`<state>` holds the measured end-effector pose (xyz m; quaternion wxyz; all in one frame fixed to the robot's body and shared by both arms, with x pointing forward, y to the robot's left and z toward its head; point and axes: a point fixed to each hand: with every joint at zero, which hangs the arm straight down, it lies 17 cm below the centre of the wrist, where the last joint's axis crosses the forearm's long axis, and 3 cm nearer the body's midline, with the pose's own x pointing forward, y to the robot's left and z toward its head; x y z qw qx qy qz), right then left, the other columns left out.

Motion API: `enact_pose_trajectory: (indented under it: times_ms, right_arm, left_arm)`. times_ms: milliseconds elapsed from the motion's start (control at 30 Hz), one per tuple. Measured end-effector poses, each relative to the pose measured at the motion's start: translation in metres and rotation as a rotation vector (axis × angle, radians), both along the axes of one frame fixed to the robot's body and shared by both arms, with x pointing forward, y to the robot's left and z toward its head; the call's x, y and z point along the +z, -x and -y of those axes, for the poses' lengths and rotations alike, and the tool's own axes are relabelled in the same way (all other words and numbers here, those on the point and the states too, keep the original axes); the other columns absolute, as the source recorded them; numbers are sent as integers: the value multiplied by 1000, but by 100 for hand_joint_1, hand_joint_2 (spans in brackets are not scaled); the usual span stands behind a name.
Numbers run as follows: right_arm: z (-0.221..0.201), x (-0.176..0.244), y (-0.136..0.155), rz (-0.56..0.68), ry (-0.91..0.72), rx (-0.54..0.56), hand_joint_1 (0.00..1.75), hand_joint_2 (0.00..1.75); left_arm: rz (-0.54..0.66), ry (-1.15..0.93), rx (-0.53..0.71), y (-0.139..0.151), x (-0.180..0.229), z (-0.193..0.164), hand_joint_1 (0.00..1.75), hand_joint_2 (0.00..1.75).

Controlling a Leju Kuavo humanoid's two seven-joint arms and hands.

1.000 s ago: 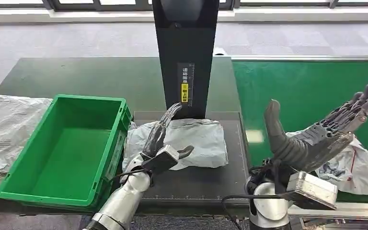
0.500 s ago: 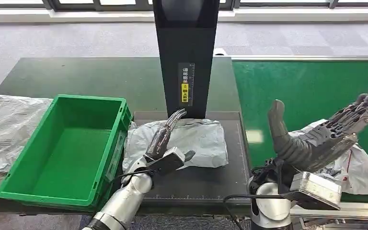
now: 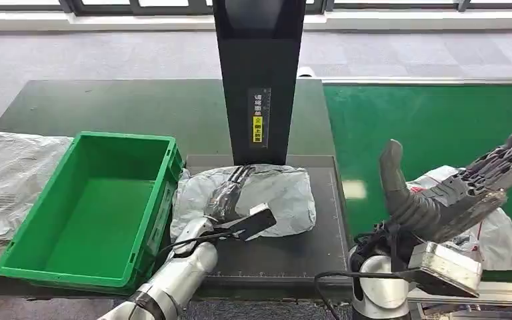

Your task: Moved the parcel from conveyor to table for the left to box.

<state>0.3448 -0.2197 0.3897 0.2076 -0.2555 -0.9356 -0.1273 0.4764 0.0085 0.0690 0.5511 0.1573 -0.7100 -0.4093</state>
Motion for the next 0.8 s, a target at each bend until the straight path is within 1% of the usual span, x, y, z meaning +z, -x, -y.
enact_pose_trajectory:
  times_ms: [233, 800]
  right_arm:
    - [3, -1, 1, -3, -3, -8, 0, 175]
    - [6, -2, 1, -5, -5, -13, 0, 175]
  left_arm:
    - [-41, -85, 10, 0, -17, -2, 0, 175]
    - [-66, -142, 13, -2, -25, -4, 0, 175]
